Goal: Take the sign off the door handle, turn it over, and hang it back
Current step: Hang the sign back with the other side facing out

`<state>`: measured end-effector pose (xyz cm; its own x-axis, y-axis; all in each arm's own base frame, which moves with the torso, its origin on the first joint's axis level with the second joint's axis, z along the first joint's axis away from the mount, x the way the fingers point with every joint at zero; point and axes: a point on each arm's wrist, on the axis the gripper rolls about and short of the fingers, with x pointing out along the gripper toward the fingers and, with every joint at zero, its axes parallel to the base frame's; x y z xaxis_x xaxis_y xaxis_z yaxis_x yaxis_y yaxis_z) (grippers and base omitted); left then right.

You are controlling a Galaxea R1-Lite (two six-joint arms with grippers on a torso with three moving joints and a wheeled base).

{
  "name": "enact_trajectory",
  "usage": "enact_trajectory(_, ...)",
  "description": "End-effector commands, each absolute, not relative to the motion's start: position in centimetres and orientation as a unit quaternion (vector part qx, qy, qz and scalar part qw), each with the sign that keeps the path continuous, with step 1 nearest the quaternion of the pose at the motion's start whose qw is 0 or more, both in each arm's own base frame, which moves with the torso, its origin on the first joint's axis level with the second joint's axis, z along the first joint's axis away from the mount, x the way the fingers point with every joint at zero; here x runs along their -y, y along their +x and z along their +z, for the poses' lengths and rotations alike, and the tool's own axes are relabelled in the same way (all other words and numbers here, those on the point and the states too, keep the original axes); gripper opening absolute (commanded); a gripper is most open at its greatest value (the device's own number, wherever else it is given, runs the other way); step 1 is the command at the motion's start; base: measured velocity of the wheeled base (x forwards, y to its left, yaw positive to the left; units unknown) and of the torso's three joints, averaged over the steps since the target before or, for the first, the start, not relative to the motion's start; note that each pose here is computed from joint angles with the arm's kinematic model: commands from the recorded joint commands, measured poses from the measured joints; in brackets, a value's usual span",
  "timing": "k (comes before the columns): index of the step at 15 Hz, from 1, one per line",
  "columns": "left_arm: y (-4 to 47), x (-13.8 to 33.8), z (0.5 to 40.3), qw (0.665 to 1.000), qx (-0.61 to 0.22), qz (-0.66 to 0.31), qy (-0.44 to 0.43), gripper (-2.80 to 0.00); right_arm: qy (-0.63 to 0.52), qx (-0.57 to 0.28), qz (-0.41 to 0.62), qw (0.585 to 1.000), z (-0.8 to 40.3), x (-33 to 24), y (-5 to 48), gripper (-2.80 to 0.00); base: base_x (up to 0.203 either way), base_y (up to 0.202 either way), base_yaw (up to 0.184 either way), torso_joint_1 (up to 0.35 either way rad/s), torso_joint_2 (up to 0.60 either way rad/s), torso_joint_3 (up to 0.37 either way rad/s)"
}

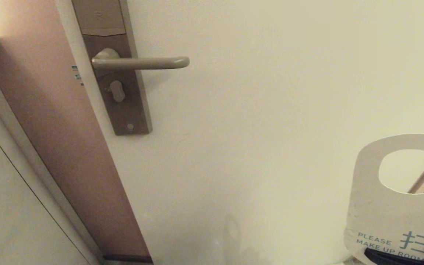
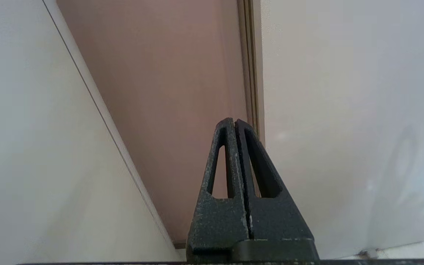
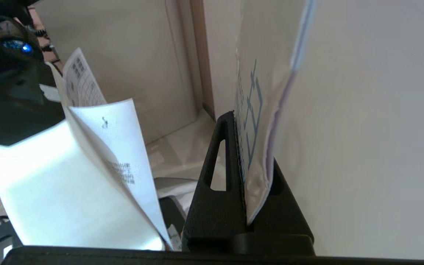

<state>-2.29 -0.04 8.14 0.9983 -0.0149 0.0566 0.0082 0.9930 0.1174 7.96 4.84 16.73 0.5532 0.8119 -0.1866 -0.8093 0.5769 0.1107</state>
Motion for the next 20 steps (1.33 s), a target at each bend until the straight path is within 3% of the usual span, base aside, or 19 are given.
enact_trajectory(1,-2.3,0.0,8.2,0.998,0.03,-0.005,0.054,-2.8,0.006,-0.108,0.462,0.88,16.6,-4.8,7.8,-2.8,0.0,0.0,0.0,0.0,0.0,0.0)
enact_trajectory(8,-2.3,0.0,8.2,0.999,0.032,-0.001,0.004,-2.8,0.007,-0.103,0.461,0.881,17.0,-4.8,7.9,-2.8,0.0,0.0,0.0,0.0,0.0,0.0)
enact_trajectory(20,-2.3,0.0,8.2,0.999,0.032,-0.001,0.004,-2.8,0.005,-0.088,0.46,0.883,20.5,-6.5,11.7,-2.8,0.0,0.0,0.0,0.0,0.0,0.0)
